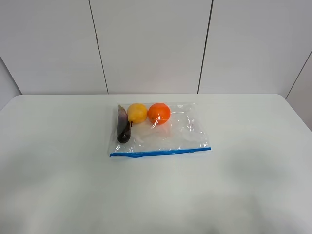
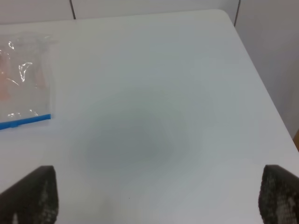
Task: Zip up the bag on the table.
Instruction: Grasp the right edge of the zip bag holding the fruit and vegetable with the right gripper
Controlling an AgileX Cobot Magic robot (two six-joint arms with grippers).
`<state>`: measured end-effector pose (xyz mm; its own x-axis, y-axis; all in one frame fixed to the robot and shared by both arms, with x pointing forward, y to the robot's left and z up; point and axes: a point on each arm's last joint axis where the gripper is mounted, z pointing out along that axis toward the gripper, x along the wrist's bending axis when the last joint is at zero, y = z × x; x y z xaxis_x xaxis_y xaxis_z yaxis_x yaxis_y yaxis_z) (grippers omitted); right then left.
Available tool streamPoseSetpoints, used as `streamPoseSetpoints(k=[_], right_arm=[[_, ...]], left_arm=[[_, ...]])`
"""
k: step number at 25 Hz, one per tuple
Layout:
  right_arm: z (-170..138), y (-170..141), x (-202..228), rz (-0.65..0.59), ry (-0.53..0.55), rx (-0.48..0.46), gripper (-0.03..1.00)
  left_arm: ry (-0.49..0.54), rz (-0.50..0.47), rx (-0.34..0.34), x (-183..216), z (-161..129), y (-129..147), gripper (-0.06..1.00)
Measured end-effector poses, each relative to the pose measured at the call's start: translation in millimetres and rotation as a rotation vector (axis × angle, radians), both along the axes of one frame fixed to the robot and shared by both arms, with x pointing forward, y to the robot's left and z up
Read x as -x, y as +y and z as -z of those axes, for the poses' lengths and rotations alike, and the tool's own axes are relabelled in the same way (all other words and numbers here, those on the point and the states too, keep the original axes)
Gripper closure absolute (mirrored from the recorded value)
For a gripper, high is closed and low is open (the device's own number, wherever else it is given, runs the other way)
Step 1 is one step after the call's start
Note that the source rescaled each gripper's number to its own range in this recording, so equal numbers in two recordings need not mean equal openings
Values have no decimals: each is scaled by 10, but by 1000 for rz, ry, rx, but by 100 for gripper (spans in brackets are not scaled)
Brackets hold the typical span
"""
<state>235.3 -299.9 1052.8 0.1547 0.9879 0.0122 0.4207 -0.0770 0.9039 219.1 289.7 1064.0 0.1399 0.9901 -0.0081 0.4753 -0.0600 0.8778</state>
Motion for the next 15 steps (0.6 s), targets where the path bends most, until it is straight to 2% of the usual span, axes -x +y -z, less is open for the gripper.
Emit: streamPoseSetpoints(k=[12,15], right_arm=[[0,0,0,0,0,0,-2],[-50,6,3,-4,-30,-2,-2]], left_arm=[[0,0,0,0,0,0,5],[0,0,0,0,0,0,5]])
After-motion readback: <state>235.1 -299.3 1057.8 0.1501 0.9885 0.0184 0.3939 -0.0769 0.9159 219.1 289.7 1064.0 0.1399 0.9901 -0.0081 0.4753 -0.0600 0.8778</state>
